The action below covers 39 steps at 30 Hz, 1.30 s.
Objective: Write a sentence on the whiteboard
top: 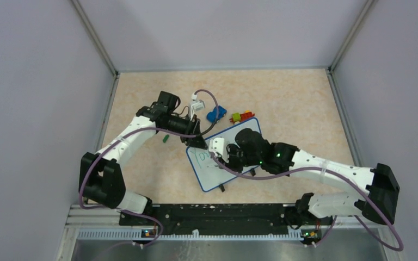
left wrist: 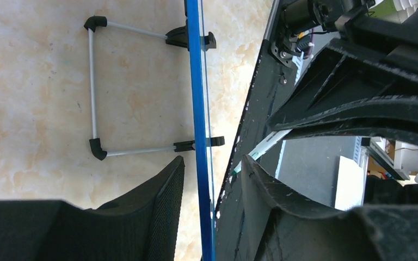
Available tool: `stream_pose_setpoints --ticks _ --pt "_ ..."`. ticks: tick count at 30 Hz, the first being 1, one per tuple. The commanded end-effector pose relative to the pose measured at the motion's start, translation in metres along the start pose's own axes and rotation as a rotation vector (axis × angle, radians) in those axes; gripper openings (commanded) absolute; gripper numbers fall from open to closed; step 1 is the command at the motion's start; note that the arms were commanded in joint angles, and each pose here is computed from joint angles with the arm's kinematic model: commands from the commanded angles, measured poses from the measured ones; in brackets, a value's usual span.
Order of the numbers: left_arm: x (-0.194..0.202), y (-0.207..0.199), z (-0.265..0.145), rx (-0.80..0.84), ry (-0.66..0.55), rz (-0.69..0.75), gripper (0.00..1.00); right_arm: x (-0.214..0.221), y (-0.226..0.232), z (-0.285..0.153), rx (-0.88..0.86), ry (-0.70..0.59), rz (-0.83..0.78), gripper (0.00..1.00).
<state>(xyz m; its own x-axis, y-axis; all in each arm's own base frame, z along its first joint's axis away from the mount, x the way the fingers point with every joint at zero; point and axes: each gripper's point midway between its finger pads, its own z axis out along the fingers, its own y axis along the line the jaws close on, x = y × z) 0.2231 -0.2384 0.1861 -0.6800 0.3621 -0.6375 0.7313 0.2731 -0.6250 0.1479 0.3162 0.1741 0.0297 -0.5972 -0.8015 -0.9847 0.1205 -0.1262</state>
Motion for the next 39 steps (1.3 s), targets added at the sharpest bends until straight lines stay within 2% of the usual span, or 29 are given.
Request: stream_pose_setpoints --ticks 1,12,39 --pt "0.003 0.002 0.002 -0.003 0.004 0.010 0.46 -0.009 -0.006 0.012 0.074 -0.057 -0.072 0.00" --pt "0.001 0.006 0.003 -0.017 0.002 -0.009 0.30 -0.005 0.011 0.019 0.029 -0.082 -0.107 0.00" --pt "0.000 0.009 0.003 -0.034 0.000 -0.015 0.09 0.009 0.019 0.021 0.005 -0.052 -0.138 0.00"
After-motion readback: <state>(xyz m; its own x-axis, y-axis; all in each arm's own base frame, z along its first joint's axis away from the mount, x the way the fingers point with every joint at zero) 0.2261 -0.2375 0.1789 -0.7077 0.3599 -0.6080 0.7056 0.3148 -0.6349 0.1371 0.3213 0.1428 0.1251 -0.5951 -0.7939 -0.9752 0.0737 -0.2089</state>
